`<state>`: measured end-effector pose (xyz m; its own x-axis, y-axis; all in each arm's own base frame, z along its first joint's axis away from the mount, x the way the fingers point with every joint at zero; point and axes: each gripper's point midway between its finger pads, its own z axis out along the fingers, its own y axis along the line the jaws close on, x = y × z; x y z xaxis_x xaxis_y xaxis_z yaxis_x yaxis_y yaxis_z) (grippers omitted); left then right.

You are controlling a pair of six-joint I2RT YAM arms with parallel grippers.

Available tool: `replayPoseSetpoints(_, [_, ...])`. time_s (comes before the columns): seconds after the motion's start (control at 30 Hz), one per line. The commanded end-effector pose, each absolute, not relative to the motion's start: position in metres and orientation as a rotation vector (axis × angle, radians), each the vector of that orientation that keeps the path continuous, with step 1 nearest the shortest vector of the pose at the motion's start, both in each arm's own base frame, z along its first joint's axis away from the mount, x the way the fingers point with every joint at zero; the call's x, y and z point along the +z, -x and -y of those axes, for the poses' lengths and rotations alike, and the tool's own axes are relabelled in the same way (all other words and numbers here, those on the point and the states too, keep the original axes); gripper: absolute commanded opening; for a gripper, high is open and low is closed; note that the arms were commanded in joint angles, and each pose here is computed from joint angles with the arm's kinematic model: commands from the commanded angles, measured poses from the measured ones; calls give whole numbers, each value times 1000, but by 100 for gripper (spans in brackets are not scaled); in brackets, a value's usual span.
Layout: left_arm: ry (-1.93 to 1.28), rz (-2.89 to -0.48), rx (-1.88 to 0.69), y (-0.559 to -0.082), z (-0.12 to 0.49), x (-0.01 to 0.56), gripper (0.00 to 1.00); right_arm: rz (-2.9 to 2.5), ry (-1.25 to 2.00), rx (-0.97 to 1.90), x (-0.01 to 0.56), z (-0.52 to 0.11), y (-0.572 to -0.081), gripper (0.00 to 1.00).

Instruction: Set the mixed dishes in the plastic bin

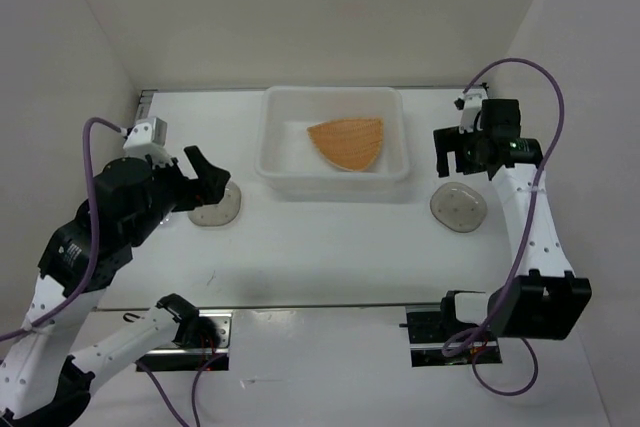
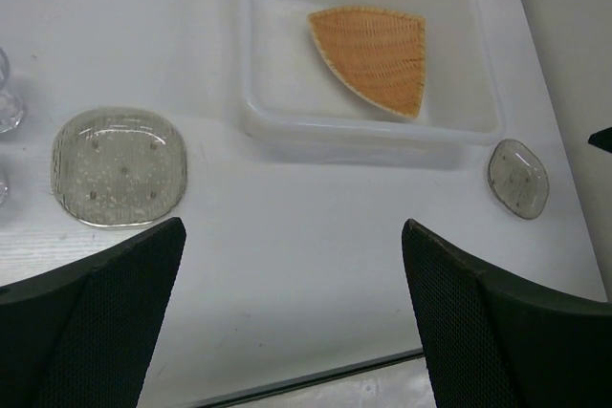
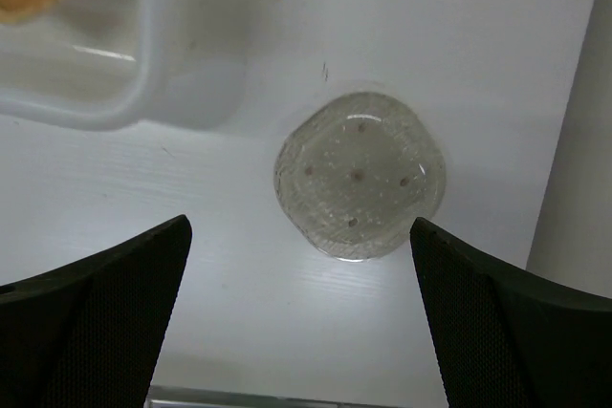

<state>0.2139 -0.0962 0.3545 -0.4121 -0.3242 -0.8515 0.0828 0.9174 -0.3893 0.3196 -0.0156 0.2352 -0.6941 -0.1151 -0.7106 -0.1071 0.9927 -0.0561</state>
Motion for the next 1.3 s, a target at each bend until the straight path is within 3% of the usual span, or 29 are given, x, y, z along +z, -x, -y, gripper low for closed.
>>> replayPoseSetpoints(0.0, [179,-2021,-383,-215,90,330,100,-2506,282,-122,195,38,-304,100])
replayPoseSetpoints(0.2, [150,-2052,-367,-214,91,324,100,-2738,131,13,133,87,-294,100])
replayPoseSetpoints(0.53, [170,-2072,-413,-222,103,319,100,-2834,99,-57,71,148,-274,100])
replayPoseSetpoints(0.97, [243,-2148,-439,-203,99,303,100,-2886,112,271,7,140,-289,100])
replayPoseSetpoints(1.07, [259,-2159,-441,-197,96,299,100,-2886,123,321,1,135,-289,84])
replayPoseSetpoints(1.1, [284,-2150,-459,-195,96,301,100,-2897,120,334,-4,134,-287,73])
replayPoseSetpoints(1.13, [284,-2158,-454,-195,96,298,100,-2904,119,342,-7,133,-286,52])
replayPoseSetpoints(1.2, [308,-2152,-485,-191,97,298,100,-2914,129,354,-11,133,-285,34])
replayPoseSetpoints(1.23, [308,-2162,-479,-191,97,294,100,-2921,127,362,-14,132,-284,20])
replayPoseSetpoints(1.27, [315,-2156,-499,-189,98,296,100,-2921,127,362,-14,132,-284,14])
